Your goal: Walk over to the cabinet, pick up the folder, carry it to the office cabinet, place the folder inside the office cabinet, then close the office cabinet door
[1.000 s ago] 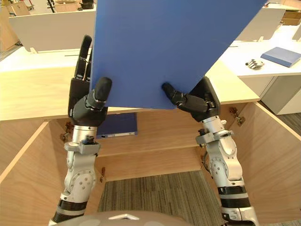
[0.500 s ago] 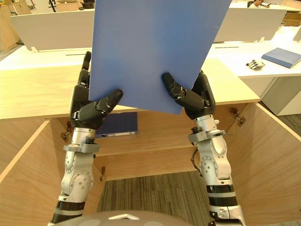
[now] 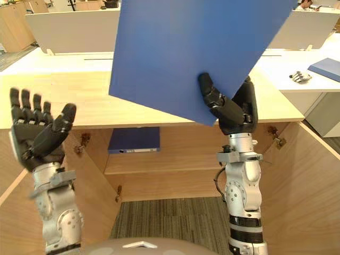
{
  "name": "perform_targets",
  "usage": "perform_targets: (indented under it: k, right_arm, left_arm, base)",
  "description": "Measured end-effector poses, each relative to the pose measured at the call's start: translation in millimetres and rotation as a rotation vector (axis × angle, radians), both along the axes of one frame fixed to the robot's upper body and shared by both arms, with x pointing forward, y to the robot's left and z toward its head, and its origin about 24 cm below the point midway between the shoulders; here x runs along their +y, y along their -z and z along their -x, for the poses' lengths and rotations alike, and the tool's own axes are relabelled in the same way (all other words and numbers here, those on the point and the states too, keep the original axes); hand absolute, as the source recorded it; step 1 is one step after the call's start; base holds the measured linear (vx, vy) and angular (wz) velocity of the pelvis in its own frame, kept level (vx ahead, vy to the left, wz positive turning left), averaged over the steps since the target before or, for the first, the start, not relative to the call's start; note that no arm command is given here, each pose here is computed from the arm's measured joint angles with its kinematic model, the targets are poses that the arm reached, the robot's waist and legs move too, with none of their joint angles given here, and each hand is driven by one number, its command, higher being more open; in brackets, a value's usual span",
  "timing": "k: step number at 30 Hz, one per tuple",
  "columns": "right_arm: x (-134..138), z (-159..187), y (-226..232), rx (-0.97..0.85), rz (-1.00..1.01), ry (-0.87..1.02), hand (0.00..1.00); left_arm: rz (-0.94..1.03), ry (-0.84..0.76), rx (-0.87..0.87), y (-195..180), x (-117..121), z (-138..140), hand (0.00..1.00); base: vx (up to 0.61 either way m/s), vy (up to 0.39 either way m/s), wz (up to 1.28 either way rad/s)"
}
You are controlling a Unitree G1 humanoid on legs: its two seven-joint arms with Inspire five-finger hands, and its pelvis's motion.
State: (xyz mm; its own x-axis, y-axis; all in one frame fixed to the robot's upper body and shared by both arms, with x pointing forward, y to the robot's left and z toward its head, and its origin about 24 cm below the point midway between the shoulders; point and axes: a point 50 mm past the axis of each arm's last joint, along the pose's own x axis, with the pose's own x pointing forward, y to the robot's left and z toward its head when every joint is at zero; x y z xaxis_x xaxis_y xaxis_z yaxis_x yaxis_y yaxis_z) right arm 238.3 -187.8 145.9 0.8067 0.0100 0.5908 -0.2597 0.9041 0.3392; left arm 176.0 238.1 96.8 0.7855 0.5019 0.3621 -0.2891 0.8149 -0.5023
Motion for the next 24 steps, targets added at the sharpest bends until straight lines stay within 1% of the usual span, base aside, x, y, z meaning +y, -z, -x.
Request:
perform_targets:
  k: [3,7,10,11,12,17,24]
  right_arm:
    - [-2,5,0,-0.007,-0.019,0.027,0.00]
    - [-1,6,0,-0.006,-0.018,0.024,0.00]
    - [-1,7,1,-0.001,-0.018,0.025,0.00]
    - [-1,7,1,0.000,-0.017,0.026,0.00]
    - [-1,7,2,0.001,-0.017,0.024,0.00]
    - [1,6,2,0.005,-0.013,0.012,0.00]
    - [21,4,3,0.013,0.006,-0.082,0.00]
  left_arm:
    - [0.004,-0.020,0.052,9,3,9,1.00]
    - [0.025,-0.021,0.130,24,3,14,1.00]
    - [0.069,-0.007,0.264,51,2,16,1.00]
    - [0.071,-0.005,0.277,54,2,16,1.00]
    - [0.076,0.001,0.326,63,0,18,1.00]
    - [0.102,0.083,0.444,89,-15,19,1.00]
    - [0.086,0.197,0.555,112,-34,18,1.00]
  base:
    - [-0.01,-0.013,0.17]
    - [-0.01,-0.009,0.10]
    - [-0.02,-0.010,0.09]
    - [0.00,0.000,0.00]
    - [0.00,0.000,0.00]
    - [0.00,0.000,0.00]
    - [0.00,0.000,0.00]
